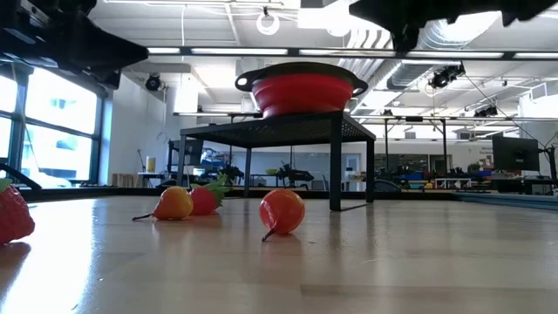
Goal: Pick & Place Fruit
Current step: Put the strawberry into the strainer bowl on the shelf
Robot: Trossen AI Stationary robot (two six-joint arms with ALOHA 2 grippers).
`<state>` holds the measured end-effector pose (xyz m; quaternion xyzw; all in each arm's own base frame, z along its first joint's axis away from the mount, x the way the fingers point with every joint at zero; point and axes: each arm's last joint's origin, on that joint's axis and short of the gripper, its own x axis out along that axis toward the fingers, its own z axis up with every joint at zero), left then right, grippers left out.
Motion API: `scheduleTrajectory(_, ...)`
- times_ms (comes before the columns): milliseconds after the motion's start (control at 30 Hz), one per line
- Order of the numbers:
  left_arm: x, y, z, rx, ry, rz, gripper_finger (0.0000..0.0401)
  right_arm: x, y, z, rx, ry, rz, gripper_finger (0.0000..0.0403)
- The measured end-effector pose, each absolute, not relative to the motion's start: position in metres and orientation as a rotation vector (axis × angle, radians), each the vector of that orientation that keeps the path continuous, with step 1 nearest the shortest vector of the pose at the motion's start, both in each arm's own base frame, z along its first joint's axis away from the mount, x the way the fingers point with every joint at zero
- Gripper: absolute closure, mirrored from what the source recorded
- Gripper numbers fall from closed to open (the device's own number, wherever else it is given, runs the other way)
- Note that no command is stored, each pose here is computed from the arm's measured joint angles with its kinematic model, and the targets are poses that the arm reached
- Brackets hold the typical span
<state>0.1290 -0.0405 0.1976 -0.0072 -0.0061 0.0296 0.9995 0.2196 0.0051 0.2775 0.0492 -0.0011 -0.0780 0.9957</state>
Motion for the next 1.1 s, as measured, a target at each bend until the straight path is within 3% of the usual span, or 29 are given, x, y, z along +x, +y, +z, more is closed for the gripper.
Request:
scheduleTrajectory(400,0.131,-0.040,0.197,-0.118,-0.014,0.091,0.0401,0.200,0.005,0.238,0.108,-0.043,-0.153,0.0395)
scheduleTrajectory(600,0.144,-0.042,0.205,-0.068,0.066,0.241,0.0401,0.193,0.004,0.239,0.096,-0.050,-0.152,0.0395)
scheduleTrajectory(1100,0.181,-0.055,0.215,-0.081,0.200,0.292,0.0401,0.166,0.003,0.247,0.030,-0.003,-0.147,0.0397)
